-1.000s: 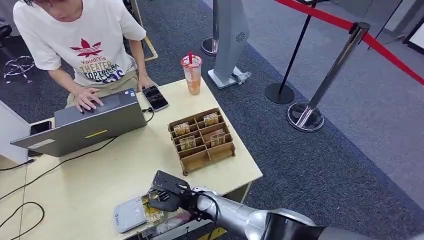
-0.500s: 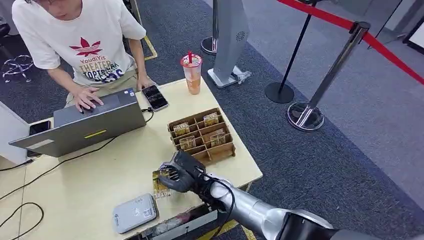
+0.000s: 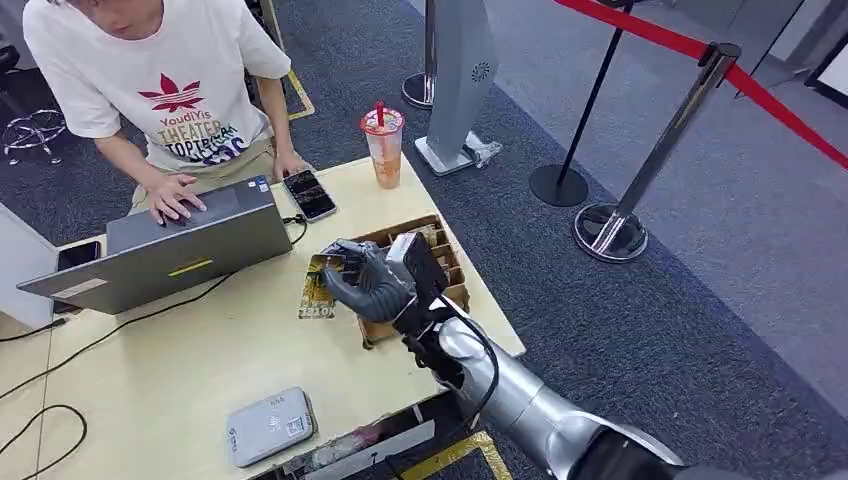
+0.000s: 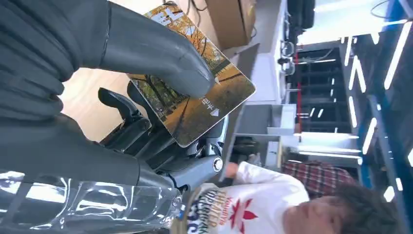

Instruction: Pass the card to the sensor for recognition and then transmit it.

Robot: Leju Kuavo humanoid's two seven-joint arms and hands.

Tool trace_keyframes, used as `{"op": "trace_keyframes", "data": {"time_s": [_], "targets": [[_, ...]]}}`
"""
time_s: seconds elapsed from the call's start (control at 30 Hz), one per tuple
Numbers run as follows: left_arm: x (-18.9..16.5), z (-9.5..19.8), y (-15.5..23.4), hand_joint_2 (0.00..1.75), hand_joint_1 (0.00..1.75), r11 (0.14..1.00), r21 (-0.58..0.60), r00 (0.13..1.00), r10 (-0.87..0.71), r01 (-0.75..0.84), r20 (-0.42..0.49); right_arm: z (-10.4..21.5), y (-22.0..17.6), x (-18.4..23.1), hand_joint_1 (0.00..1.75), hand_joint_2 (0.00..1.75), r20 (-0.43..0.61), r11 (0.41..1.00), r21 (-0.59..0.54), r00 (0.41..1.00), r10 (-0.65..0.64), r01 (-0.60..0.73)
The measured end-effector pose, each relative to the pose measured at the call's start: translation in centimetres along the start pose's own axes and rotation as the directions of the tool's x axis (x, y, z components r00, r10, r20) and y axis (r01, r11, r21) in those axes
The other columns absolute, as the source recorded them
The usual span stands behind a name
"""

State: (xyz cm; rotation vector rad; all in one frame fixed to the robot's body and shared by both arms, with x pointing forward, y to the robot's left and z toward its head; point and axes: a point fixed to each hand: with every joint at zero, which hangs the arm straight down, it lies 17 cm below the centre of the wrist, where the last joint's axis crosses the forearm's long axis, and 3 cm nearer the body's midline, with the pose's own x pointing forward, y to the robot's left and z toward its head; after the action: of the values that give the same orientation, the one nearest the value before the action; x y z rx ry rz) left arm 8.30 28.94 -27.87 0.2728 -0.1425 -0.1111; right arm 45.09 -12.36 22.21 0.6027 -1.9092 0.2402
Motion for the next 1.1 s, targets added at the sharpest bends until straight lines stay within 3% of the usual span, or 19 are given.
{"op": "trace_keyframes", "data": {"time_s": [0.4,0.73,0.83,0.97,1.1], "targets": [[-0.1,0.1,-0.2,1.75,0.0,1.0,-0.003,1.0,0.009,-0.009,-0.003,-2.9,-0.9,3.5,1.75,1.75,0.085,0.998,0.0,0.995,0.056,-0.056],[0.3,0.1,-0.4,1.75,0.0,1.0,-0.006,1.0,-0.007,0.007,-0.01,-9.7,-5.7,5.8,1.75,1.75,0.073,0.911,-0.159,0.916,0.394,-0.379],[0.6,0.1,-0.5,1.75,0.0,1.0,-0.008,1.0,-0.014,0.014,-0.006,-11.6,-7.1,6.8,1.75,1.75,0.057,0.852,-0.218,0.866,0.498,-0.476],[1.0,0.2,-0.4,1.75,0.0,0.999,-0.006,0.999,-0.034,0.034,-0.001,-12.9,-9.0,8.8,1.75,1.75,0.025,0.683,-0.339,0.719,0.694,-0.647],[1.6,0.2,-0.4,1.75,0.0,0.999,-0.006,0.999,-0.04,0.04,0.009,-13.0,-9.1,9.5,1.75,1.75,0.01,0.567,-0.386,0.611,0.791,-0.727]]}}
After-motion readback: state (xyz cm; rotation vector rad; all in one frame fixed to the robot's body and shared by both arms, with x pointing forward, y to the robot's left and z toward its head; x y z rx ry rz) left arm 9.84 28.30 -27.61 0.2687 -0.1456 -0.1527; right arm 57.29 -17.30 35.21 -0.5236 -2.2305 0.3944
